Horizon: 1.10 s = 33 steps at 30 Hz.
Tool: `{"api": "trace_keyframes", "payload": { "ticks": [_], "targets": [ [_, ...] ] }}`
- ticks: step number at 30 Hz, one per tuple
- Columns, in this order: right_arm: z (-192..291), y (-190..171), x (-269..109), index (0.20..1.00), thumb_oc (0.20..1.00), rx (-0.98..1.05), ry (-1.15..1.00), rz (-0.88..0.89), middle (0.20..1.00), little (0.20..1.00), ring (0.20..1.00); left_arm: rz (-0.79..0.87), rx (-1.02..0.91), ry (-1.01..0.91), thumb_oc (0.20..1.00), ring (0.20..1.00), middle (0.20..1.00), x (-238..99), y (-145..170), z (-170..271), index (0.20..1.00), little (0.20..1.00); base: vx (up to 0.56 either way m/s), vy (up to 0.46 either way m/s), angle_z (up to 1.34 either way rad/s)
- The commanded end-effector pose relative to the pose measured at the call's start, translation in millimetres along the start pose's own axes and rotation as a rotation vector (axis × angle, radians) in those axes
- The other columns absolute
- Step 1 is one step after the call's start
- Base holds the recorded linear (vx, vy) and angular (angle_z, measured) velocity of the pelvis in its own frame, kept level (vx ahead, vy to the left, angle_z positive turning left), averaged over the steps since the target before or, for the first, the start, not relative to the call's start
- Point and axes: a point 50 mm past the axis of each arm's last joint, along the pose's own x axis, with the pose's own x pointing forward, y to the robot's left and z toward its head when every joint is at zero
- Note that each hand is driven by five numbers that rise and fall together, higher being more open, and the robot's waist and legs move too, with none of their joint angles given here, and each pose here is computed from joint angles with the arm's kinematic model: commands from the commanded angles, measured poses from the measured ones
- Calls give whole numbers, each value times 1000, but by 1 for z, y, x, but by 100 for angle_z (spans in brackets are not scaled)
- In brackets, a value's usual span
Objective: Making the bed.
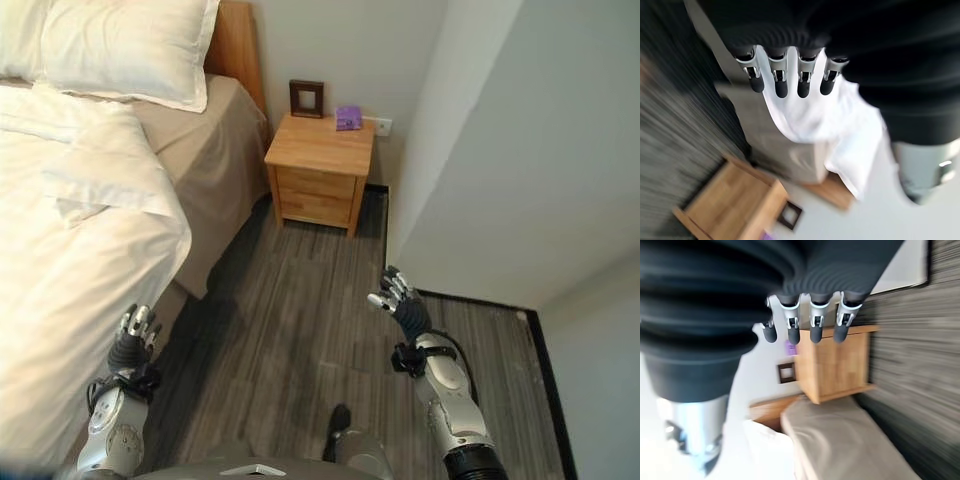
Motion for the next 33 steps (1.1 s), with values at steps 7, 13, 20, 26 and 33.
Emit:
{"api": "trace_keyframes", "payload": {
  "ticks": [7,13,20,26,33],
  "targets": [
    [25,26,6,1000,1000,-89,-120,170,1000,1000,1000,-56,-10,-16,1000,1000,1000,4,-4,4,1000,1000,574,25,21],
    [12,68,8,1000,1000,-137,-73,370,1000,1000,1000,-54,27,-58,1000,1000,1000,7,-7,14,1000,1000,434,204,57],
    [6,49,-1,1000,1000,-126,-37,321,1000,1000,1000,-150,18,-145,1000,1000,1000,21,-31,35,1000,1000,293,-111,152],
    [-2,15,-19,1000,1000,-135,-1,192,1000,1000,1000,-278,58,-111,1000,1000,1000,23,-54,27,1000,1000,322,-233,168],
    [11,21,-6,1000,1000,-151,-45,248,1000,1000,1000,-244,5,-87,1000,1000,1000,12,-39,21,1000,1000,110,-230,109]
  ]
}}
